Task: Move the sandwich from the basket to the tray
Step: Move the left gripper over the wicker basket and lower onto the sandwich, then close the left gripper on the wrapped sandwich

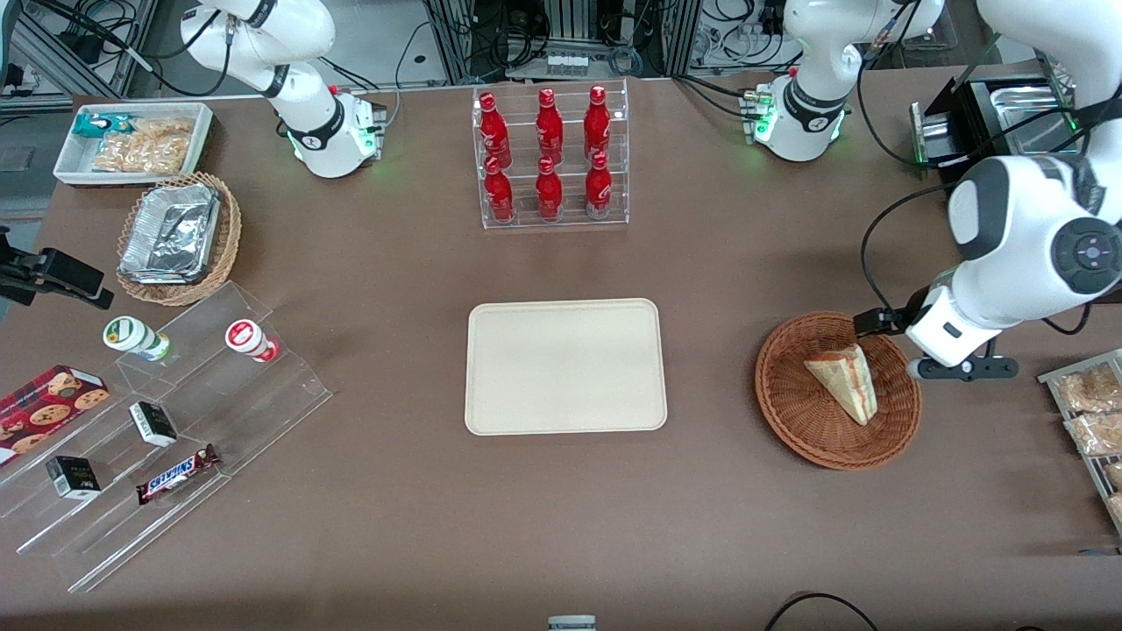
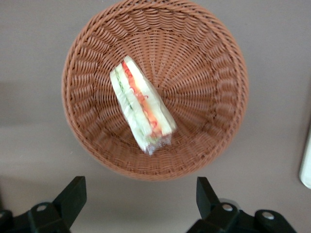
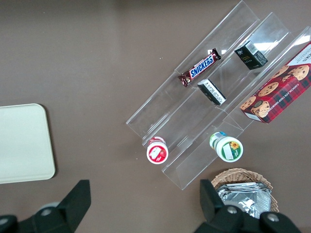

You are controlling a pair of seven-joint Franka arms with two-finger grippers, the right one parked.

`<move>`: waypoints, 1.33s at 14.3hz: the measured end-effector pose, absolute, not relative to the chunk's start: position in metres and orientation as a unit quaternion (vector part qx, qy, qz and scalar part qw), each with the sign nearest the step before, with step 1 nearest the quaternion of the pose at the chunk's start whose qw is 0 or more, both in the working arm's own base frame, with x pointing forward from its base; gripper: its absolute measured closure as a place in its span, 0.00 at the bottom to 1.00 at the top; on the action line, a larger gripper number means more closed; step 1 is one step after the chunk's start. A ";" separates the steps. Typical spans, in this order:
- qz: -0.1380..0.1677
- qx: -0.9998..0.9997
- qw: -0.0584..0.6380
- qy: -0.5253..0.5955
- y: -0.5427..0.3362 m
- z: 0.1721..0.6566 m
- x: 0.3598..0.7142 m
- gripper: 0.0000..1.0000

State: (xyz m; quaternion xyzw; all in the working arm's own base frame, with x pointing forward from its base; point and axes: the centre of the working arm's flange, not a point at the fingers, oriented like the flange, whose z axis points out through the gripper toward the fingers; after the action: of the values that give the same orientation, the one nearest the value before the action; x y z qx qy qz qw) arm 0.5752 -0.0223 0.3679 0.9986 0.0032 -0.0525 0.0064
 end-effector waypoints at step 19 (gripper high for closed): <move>0.004 0.930 0.028 0.367 -0.018 0.260 0.561 0.02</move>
State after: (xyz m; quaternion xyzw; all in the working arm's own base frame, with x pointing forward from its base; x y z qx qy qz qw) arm 0.5614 -0.0180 0.2605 0.9298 0.3670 0.0041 0.0280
